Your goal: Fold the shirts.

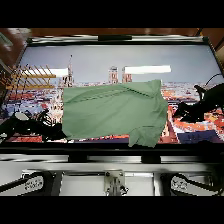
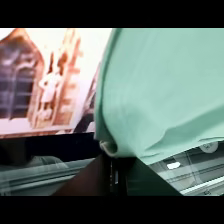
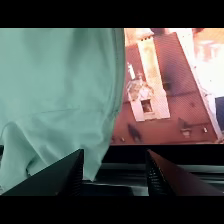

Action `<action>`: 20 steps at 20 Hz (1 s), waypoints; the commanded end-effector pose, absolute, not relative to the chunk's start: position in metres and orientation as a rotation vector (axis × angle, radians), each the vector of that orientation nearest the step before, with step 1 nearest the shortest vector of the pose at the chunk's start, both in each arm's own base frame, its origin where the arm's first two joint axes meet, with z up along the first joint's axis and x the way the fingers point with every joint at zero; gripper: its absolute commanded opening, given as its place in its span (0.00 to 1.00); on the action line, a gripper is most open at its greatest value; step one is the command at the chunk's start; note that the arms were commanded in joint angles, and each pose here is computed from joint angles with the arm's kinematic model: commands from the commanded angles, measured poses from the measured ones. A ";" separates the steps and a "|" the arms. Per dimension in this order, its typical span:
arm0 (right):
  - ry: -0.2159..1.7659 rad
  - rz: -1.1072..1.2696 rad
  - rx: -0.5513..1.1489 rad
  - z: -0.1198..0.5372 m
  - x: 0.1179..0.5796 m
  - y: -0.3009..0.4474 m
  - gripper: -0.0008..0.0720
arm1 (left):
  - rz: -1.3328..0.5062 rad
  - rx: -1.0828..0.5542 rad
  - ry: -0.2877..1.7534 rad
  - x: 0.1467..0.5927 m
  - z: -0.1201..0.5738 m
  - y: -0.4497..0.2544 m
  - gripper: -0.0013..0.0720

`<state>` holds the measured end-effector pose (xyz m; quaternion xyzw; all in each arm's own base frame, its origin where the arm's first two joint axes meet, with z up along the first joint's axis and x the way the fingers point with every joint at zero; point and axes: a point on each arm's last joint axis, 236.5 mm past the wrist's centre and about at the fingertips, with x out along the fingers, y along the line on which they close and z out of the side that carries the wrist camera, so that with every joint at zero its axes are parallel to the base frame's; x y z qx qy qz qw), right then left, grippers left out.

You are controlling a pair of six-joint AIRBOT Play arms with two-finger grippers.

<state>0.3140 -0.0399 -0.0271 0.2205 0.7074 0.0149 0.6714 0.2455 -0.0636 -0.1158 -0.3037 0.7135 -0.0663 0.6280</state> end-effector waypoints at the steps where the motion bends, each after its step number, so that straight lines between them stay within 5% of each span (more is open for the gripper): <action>1: 1.652 0.024 0.531 -0.050 0.294 -0.032 0.71 | -0.149 -0.685 1.624 0.248 -0.117 -0.064 0.06; 10: 1.607 0.012 0.621 -0.115 0.297 0.004 0.70 | -0.201 -0.648 1.600 0.249 -0.102 -0.066 0.06; 14: 1.548 0.010 0.588 -0.117 0.314 0.007 0.17 | -0.203 -0.644 1.590 0.251 -0.100 -0.066 0.06; 15: 1.524 0.016 0.577 -0.110 0.319 0.006 0.10 | -0.215 -0.633 1.579 0.256 -0.096 -0.065 0.06; 20: 1.054 0.168 0.358 0.051 0.389 0.000 0.10 | -0.291 -0.427 1.153 0.353 0.039 -0.045 0.06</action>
